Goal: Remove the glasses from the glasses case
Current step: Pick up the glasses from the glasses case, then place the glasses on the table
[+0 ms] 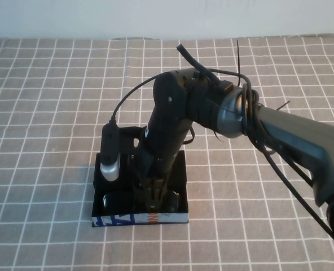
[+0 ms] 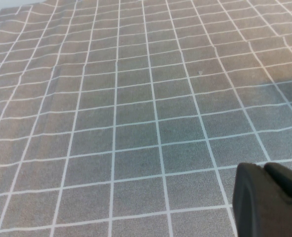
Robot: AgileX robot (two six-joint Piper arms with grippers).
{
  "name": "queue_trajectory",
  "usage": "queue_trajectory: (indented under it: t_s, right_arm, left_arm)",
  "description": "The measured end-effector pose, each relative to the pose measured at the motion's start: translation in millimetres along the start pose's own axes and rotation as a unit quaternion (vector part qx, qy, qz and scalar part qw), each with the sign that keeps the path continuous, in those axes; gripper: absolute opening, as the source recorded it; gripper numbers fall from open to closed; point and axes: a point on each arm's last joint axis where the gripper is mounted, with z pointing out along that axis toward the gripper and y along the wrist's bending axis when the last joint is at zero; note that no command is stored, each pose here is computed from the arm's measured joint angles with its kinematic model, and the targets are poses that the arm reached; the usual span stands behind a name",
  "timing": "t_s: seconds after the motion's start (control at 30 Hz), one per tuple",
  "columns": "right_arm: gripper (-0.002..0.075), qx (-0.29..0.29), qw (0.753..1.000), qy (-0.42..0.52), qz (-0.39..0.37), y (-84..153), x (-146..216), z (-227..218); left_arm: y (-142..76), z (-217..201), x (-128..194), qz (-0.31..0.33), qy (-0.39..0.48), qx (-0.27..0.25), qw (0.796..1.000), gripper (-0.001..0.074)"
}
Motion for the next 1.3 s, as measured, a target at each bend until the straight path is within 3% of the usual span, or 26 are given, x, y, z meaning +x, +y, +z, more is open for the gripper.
queue_trajectory:
  t_s: [0.47,0.53,0.67,0.77,0.87,0.97,1.07,1.2,1.3]
  right_arm:
    - [0.026,-0.012,1.0,0.015,0.004,-4,5,19]
    - [0.022,-0.01,1.0,0.016,0.003,-4,5,18]
    - [0.0059,0.01,1.0,0.018,-0.01,-2,2,3]
    - [0.0041,0.035,0.999,0.016,-0.011,0,-1,-19]
    - [0.0041,0.064,0.997,0.004,0.035,6,-5,-50]
    - [0.0041,0.086,0.987,0.002,0.135,13,0,-77]
    - [0.0041,0.109,0.955,0.016,0.276,15,24,-94]
    - [0.0041,0.139,0.878,0.025,0.457,14,70,-95]
    - [0.0041,0.148,0.821,0.013,0.551,14,104,-87]
  left_arm:
    - [0,0,0,0.0,0.0,0.0,1.0,-0.0004]
    - [0,0,0,0.0,0.0,0.0,1.0,-0.0004]
    - [0,0,0,0.0,0.0,0.0,1.0,-0.0004]
    - [0,0,0,0.0,0.0,0.0,1.0,-0.0004]
    - [0,0,0,0.0,0.0,0.0,1.0,-0.0004]
    - [0,0,0,0.0,0.0,0.0,1.0,-0.0004]
    - [0,0,0,0.0,0.0,0.0,1.0,-0.0004]
    - [0,0,0,0.0,0.0,0.0,1.0,-0.0005]
    - [0,0,0,0.0,0.0,0.0,1.0,-0.0004]
